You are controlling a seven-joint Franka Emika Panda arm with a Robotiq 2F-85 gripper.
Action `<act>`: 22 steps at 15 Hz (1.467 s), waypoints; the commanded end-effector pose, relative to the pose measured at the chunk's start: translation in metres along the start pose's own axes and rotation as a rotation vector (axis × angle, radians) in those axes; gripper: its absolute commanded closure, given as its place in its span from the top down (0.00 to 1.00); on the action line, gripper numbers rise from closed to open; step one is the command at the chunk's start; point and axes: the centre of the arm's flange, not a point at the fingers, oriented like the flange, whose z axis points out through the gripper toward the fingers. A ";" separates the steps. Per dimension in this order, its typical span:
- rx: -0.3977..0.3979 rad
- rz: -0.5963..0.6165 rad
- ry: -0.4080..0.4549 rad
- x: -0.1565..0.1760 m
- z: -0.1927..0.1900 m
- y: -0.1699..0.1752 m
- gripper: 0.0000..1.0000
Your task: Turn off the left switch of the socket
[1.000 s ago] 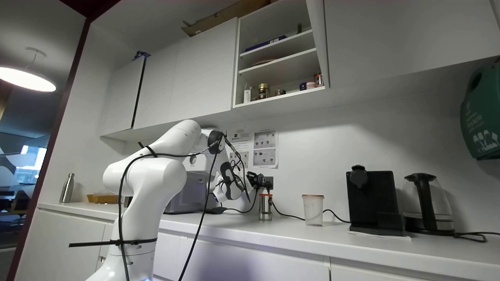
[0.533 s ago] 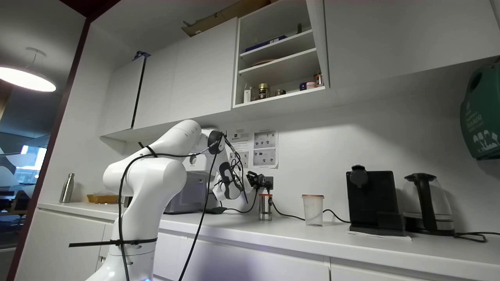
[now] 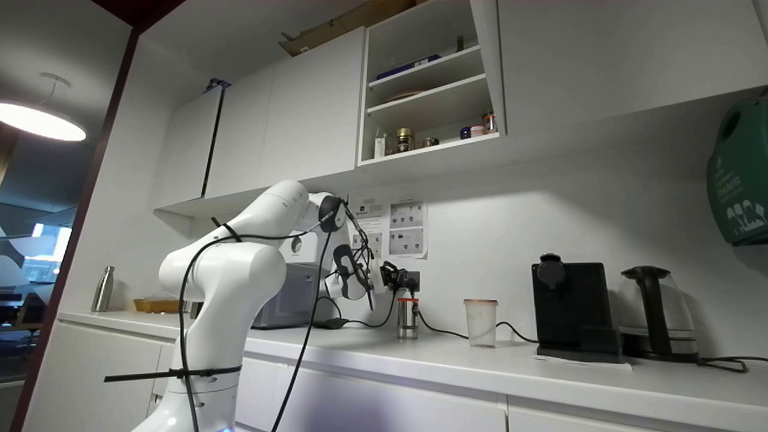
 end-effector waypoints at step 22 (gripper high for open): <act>-0.190 -0.157 0.155 -0.002 -0.041 -0.045 0.00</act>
